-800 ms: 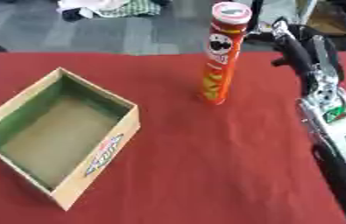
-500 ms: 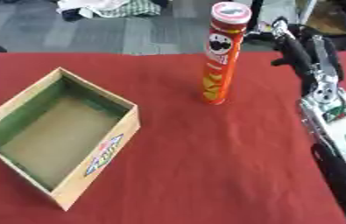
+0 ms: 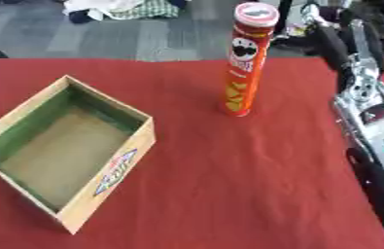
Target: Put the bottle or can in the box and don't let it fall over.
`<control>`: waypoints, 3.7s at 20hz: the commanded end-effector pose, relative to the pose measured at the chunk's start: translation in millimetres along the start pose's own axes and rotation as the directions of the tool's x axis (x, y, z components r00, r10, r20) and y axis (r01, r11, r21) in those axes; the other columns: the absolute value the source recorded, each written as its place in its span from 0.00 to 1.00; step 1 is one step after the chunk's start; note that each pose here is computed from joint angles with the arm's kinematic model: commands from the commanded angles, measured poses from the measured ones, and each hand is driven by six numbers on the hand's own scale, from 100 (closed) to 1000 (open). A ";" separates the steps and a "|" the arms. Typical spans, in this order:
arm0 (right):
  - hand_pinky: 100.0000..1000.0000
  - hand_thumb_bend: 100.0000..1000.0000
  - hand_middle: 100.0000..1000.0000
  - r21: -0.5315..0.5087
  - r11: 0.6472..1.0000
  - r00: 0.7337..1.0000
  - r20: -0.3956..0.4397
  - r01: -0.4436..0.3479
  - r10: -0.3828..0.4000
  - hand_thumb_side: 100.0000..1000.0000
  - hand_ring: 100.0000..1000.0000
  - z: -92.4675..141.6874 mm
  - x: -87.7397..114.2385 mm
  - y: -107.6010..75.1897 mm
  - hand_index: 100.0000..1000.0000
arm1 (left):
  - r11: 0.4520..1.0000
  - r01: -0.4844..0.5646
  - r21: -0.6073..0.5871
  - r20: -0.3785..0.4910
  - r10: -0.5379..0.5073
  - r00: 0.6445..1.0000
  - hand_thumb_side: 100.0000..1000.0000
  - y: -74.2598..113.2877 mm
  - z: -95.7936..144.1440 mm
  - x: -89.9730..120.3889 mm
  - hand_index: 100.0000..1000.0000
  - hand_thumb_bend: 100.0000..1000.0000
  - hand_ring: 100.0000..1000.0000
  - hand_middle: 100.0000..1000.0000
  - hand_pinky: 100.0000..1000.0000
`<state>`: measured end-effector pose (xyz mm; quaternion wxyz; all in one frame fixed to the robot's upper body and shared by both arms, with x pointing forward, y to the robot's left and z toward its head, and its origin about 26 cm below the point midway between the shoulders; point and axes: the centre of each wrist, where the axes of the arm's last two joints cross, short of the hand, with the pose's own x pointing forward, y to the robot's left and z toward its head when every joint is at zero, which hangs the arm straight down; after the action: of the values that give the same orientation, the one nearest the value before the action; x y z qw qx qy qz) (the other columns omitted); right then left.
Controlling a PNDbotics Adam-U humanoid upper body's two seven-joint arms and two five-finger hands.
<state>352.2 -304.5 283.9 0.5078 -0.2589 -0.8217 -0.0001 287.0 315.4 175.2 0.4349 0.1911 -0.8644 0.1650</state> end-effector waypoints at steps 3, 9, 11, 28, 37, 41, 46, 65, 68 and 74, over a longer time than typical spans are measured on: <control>0.60 0.12 0.79 -0.006 0.989 0.983 0.116 -0.145 0.145 0.60 0.77 -15.5 34.9 -2.9 0.74 | 1.000 0.020 -0.011 0.033 -0.020 0.999 0.36 3.9 -4.8 7.4 0.67 0.57 0.81 0.76 0.78; 0.65 0.15 0.83 0.058 0.949 0.940 0.167 -0.310 0.297 0.73 0.83 -36.1 59.0 15.9 0.78 | 1.000 0.025 -0.018 0.029 -0.025 0.999 0.36 4.1 -4.3 6.5 0.67 0.57 0.81 0.76 0.78; 0.66 0.15 0.84 0.079 0.934 0.929 0.161 -0.349 0.333 0.75 0.83 -46.0 63.1 23.5 0.78 | 0.999 0.026 -0.020 0.028 -0.025 0.999 0.36 4.1 -4.2 6.3 0.67 0.57 0.81 0.76 0.78; 0.74 0.21 0.88 0.114 0.866 0.873 0.096 -0.487 0.478 1.00 0.89 -98.4 47.1 55.4 0.82 | 0.999 0.030 -0.021 0.024 -0.030 0.999 0.36 5.3 -3.8 5.6 0.67 0.57 0.81 0.76 0.78; 0.80 0.24 0.91 0.162 0.817 0.832 0.056 -0.554 0.553 1.00 0.92 -106.9 25.7 49.9 0.84 | 0.999 0.031 -0.020 0.024 -0.030 0.999 0.36 5.6 -3.7 5.5 0.67 0.57 0.81 0.76 0.78; 0.82 0.24 0.92 0.182 0.800 0.817 0.050 -0.572 0.574 1.00 0.93 -107.5 20.8 45.9 0.85 | 0.999 0.031 -0.019 0.024 -0.031 0.999 0.36 5.7 -3.7 5.5 0.67 0.57 0.81 0.76 0.78; 0.82 0.24 0.92 0.211 0.791 0.814 0.035 -0.574 0.580 1.00 0.93 -107.1 13.9 41.2 0.85 | 0.999 0.031 -0.018 0.024 -0.030 0.999 0.36 5.8 -3.7 5.5 0.67 0.57 0.81 0.76 0.78; 0.81 0.55 0.90 0.215 0.788 0.815 0.088 -0.577 0.572 0.96 0.90 -102.2 18.0 39.1 0.86 | 0.999 0.025 -0.023 0.027 -0.025 0.999 0.36 4.7 -4.7 6.6 0.67 0.57 0.81 0.76 0.78; 0.81 0.55 0.89 0.223 0.780 0.809 0.091 -0.585 0.581 0.95 0.90 -102.5 17.5 41.0 0.85 | 0.999 0.023 -0.023 0.027 -0.023 0.999 0.36 4.4 -4.7 6.7 0.67 0.57 0.81 0.76 0.78; 0.81 0.54 0.89 0.241 0.769 0.803 0.088 -0.592 0.590 0.97 0.90 -102.8 15.0 44.2 0.84 | 1.000 0.022 -0.021 0.029 -0.021 0.999 0.36 4.5 -4.9 7.1 0.67 0.57 0.81 0.76 0.78</control>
<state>454.3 -285.7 320.3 0.5214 -0.4271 -0.6878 0.2695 285.9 317.4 173.7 0.4397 0.1943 -0.8626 0.1579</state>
